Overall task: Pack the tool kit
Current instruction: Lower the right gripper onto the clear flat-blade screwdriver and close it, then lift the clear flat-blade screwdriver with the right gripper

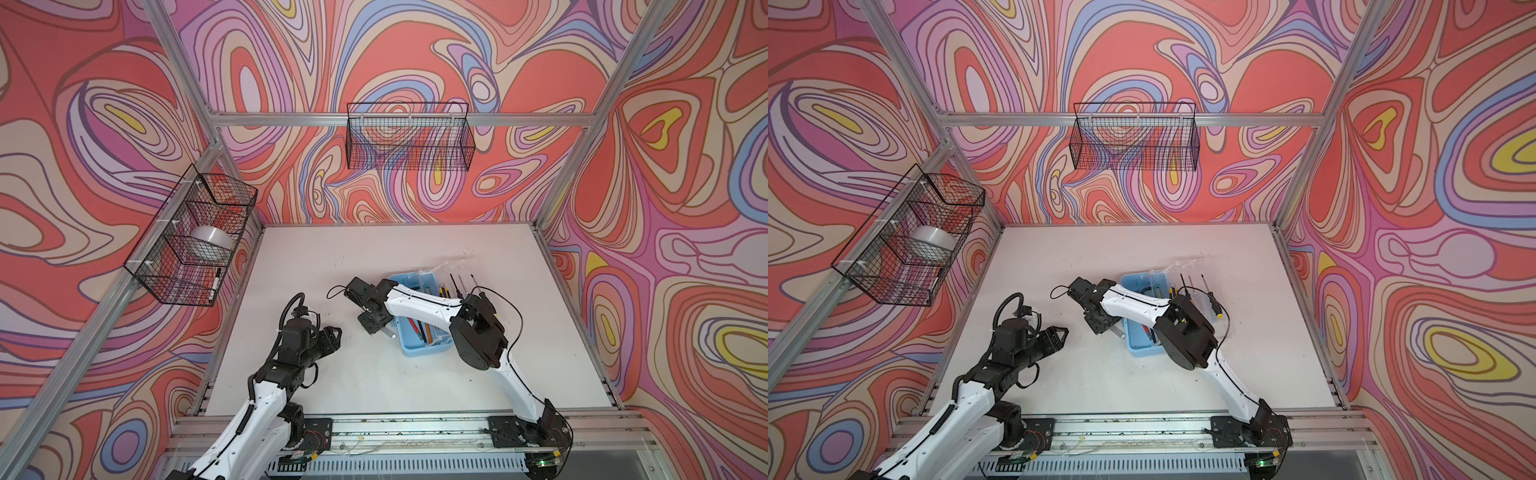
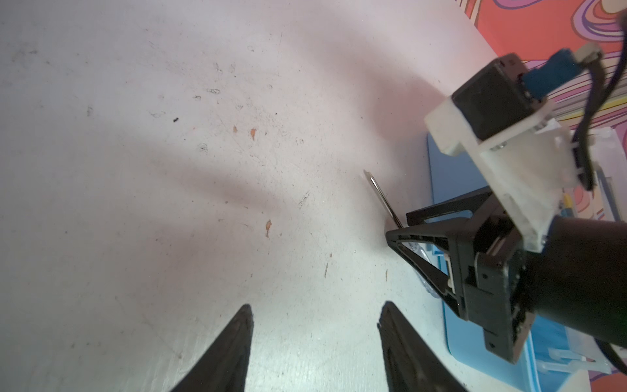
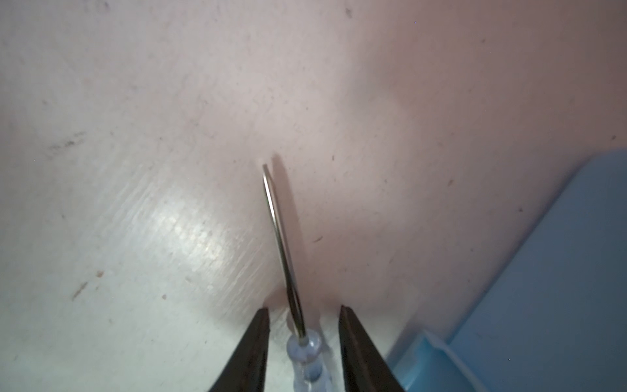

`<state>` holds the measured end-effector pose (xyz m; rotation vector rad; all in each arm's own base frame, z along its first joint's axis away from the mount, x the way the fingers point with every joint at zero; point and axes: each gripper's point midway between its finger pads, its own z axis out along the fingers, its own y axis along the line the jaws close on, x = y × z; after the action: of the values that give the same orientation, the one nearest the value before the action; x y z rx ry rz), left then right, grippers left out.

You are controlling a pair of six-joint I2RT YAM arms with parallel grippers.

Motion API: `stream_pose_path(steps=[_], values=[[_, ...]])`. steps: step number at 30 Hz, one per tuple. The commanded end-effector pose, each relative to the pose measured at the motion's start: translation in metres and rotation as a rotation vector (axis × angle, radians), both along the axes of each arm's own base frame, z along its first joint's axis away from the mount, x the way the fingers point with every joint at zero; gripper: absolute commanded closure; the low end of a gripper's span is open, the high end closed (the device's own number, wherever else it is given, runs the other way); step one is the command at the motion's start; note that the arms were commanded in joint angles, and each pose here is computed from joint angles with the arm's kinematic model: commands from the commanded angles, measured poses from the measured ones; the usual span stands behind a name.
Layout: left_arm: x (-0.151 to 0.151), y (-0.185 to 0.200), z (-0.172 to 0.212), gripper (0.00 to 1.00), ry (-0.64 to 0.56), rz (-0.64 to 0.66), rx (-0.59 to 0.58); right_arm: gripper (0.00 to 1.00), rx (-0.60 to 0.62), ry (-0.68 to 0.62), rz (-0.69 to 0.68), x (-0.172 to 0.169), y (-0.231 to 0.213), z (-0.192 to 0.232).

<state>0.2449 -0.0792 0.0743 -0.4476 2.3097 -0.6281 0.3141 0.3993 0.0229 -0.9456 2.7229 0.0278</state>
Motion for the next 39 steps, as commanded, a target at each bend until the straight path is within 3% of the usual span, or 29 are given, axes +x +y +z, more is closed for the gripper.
stream_pose_path(steps=[1,13,20,28,31,39], values=[[0.002,0.001,0.000,0.40,-0.013,0.007,0.002,0.64,-0.033,0.055,-0.002,-0.012,-0.008,-0.012],[0.002,0.001,-0.003,0.40,-0.006,0.008,-0.003,0.68,0.018,0.109,-0.024,-0.031,-0.015,-0.012],[0.002,0.001,-0.002,0.40,-0.008,0.009,-0.003,0.84,0.028,0.116,-0.027,-0.030,-0.010,-0.017],[0.002,0.001,-0.003,0.40,-0.005,0.009,-0.002,0.90,0.085,0.082,-0.033,-0.022,0.000,0.001],[0.002,0.001,-0.003,0.40,-0.005,0.008,-0.002,1.00,0.123,0.081,-0.037,-0.021,0.005,0.006],[0.002,0.001,-0.002,0.40,-0.010,0.009,-0.001,1.00,0.211,-0.003,-0.064,-0.010,0.008,0.052]])
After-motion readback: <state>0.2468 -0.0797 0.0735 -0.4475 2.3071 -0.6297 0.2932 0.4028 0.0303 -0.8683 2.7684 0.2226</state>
